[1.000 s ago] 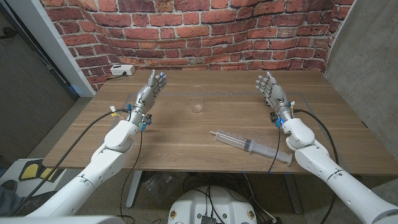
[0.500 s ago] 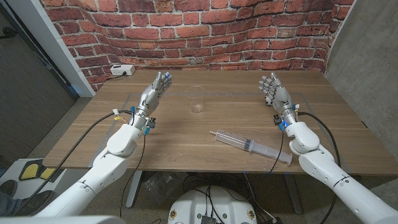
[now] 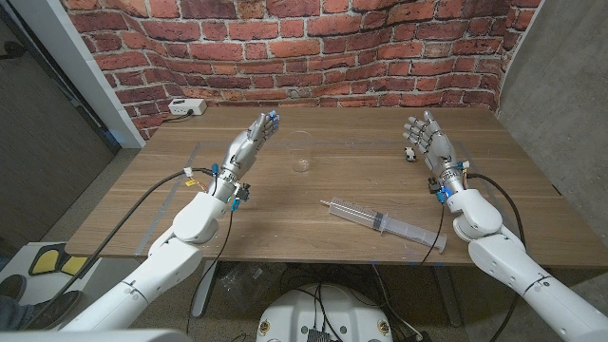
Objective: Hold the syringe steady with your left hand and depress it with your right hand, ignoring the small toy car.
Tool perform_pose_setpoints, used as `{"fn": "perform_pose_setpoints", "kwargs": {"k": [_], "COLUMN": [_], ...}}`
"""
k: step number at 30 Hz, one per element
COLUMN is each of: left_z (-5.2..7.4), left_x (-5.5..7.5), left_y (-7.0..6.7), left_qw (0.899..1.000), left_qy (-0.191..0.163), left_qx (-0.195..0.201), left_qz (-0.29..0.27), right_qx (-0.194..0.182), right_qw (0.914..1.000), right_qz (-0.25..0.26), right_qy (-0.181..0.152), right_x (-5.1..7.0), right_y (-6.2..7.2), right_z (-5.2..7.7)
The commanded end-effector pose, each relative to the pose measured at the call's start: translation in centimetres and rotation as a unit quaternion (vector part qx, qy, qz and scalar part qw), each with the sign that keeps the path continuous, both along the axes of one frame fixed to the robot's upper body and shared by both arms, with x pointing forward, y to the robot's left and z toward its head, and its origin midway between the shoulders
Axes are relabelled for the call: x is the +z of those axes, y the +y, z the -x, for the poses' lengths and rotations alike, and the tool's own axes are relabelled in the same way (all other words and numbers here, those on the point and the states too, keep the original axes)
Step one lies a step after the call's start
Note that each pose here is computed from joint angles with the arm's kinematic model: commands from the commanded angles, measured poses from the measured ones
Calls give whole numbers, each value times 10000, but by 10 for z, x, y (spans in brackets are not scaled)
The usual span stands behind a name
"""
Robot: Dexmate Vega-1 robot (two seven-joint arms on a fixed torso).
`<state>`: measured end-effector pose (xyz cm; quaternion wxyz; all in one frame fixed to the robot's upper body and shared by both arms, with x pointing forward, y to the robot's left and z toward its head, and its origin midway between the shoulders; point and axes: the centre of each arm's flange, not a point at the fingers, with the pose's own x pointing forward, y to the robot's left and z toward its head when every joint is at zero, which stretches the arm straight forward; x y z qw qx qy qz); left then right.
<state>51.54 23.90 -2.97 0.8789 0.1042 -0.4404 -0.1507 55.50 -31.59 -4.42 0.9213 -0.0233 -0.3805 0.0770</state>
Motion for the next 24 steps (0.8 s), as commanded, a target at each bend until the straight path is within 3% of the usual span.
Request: {"fn": "perform_pose_setpoints", "kwargs": {"k": [1,7,14,19,24], "left_z": [23,24,28,33,36], "left_x": [-3,-2,-1,1,4], "left_y": [-23,-29,-33,-39,-47], "left_qw": [9989,9972,9933,9854,9773], "left_qy": [-223,-403,-627,-911,-1128], "left_qx": [-45,-127,65,434,546], "left_qz": [-402,-620,-968,-1372,-1708], "right_qx": [53,14,-21,-40,-54], "right_qw": [10000,9999,9999,9999,9998], "right_qz": [-35,-21,-22,-7,-29], "right_qy": [-73,-113,-113,-156,-172], "right_x": [-3,-4,-7,-7,-9], "right_y": [-9,-9,-8,-5,-1], "right_z": [11,17,23,27,30]}}
